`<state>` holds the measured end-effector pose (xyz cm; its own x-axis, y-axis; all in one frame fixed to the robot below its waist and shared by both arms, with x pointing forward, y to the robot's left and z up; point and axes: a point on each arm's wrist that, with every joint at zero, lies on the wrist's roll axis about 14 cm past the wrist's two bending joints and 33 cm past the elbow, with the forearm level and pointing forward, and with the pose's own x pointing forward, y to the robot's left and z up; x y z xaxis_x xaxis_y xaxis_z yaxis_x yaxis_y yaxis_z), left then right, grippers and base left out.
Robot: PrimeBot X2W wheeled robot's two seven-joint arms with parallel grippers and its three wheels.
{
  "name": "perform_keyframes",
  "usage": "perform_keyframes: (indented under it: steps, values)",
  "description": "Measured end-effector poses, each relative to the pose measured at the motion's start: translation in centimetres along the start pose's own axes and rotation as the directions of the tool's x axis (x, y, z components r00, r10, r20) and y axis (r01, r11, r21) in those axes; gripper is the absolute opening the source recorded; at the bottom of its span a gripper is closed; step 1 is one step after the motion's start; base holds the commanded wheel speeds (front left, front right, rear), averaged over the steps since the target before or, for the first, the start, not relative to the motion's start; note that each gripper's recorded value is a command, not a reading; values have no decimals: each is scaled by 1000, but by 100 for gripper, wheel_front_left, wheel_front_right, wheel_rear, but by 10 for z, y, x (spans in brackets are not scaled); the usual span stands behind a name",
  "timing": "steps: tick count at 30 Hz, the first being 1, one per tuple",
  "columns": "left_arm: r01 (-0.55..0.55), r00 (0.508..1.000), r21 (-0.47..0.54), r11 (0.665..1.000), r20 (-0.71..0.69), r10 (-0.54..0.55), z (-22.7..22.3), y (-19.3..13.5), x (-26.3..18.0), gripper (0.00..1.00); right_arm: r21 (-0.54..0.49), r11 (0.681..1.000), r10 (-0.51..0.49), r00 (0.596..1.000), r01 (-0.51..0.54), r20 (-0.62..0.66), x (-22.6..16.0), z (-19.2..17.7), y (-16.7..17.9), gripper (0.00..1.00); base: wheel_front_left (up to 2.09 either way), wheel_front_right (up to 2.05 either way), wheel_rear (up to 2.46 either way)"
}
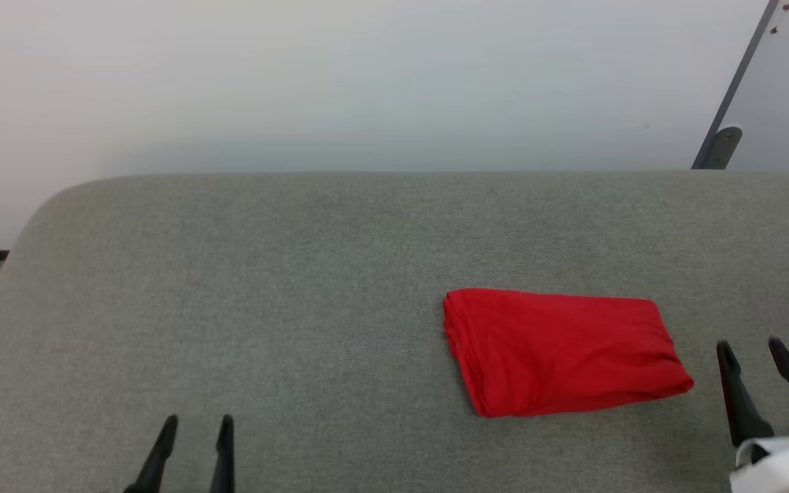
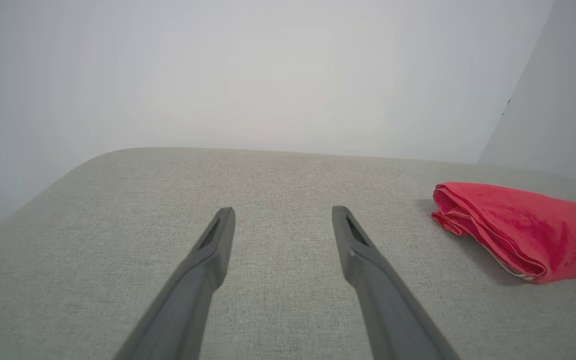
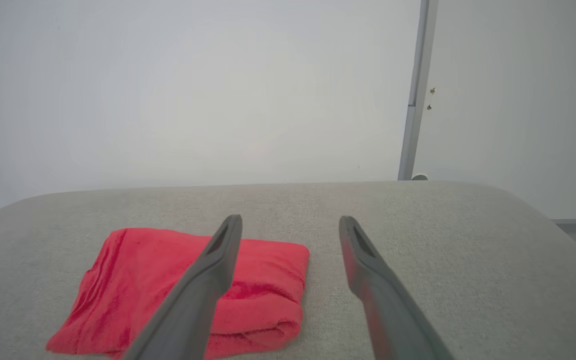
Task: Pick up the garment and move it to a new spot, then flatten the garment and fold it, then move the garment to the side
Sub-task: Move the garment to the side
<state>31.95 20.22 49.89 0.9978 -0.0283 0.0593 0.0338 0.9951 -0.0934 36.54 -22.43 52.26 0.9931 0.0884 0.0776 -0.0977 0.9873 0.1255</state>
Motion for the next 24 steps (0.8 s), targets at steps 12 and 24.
perform_keyframes:
  steps: [12, 24]
  values:
    - [69, 998, -9, 998, 6, -69, -2, -21, 45, 100, -106, 987, 57, 878, -122, -475, 62, -35, -9, 100, 0, 0, 0]
    - [133, 991, -16, 991, 0, -133, -12, -39, 91, 100, 34, 993, 89, 528, -112, -844, 66, -119, -7, 100, 0, 0, 0]
